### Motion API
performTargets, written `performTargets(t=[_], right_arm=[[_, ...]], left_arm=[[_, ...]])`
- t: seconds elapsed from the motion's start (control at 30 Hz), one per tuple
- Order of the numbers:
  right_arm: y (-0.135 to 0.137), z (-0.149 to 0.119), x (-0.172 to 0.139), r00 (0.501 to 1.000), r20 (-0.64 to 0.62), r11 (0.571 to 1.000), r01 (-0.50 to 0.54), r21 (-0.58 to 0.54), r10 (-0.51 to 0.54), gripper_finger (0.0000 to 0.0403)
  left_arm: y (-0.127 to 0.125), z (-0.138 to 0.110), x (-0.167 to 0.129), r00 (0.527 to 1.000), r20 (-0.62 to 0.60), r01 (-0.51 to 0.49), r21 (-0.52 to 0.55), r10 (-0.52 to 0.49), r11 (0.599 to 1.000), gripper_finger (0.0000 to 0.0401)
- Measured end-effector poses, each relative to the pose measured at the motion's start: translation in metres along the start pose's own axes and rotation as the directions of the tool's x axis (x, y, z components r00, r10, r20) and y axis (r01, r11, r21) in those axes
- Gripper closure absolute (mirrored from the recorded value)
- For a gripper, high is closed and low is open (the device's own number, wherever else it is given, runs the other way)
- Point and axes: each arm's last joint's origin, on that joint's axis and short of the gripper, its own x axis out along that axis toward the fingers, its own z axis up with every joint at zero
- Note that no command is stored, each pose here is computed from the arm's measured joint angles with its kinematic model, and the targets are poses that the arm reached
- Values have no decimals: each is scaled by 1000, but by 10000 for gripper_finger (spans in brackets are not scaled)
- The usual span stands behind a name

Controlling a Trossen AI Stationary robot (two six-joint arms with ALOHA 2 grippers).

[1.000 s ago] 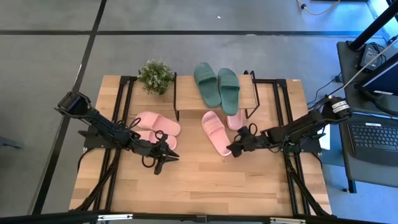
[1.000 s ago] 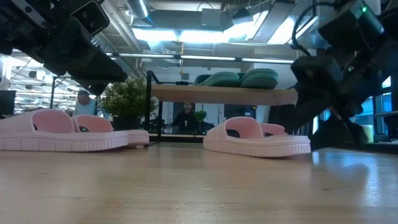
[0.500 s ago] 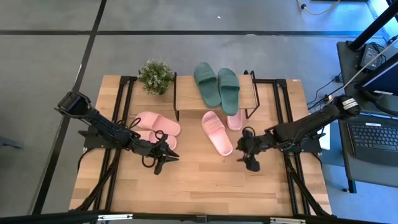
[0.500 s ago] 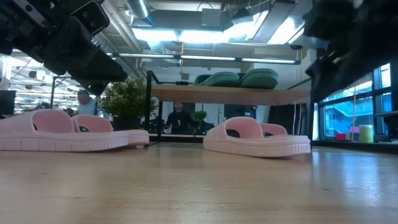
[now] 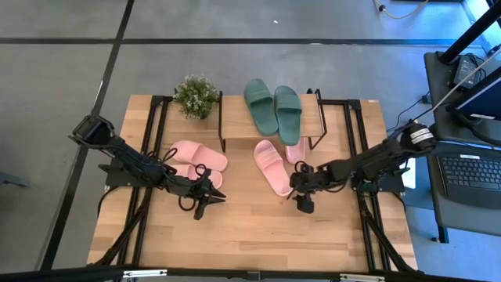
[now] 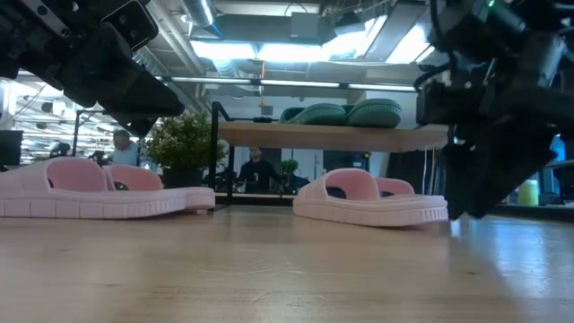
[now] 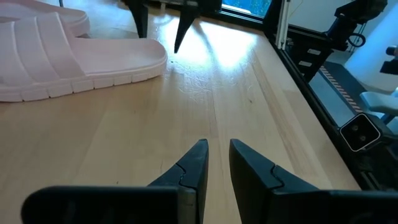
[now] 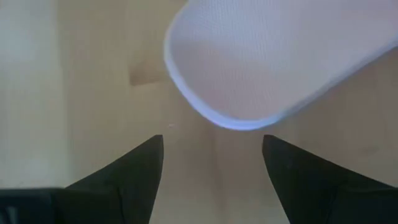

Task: Pick and place slides into the shelf
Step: Put the pink slipper under the shelf

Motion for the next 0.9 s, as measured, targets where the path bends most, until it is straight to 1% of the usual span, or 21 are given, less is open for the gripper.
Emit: performTargets(t=[0.1, 0.33, 0.5, 0.6, 0.7, 0.8, 0.9], right_arm=[[0, 2, 6, 1000, 15, 1000, -5, 6, 5, 129], [5, 13, 6, 991, 123, 998, -57, 6, 56, 129], [4, 10, 6, 994, 94, 999, -53, 14, 51, 129], [7, 11, 6, 991, 90, 995, -103, -5, 103, 129], [13, 15, 4, 979, 130, 987, -153, -47, 158, 129], [16, 17, 4, 971, 158, 983, -168, -76, 178, 129], [17, 19, 3, 961, 176, 976, -199, -83, 211, 129]], left_arm=[[0, 0, 0, 1000, 0, 0, 0, 0, 1000, 344], [0, 0, 0, 1000, 0, 0, 0, 0, 1000, 344], [0, 0, 0, 1000, -4, -2, 2, 2, 1000, 344], [0, 0, 0, 1000, -4, -2, 1, 2, 1000, 344], [0, 0, 0, 1000, -4, -2, 2, 2, 1000, 344], [0, 0, 0, 1000, -4, -2, 1, 2, 1000, 344], [0, 0, 0, 1000, -4, -2, 1, 2, 1000, 344]])
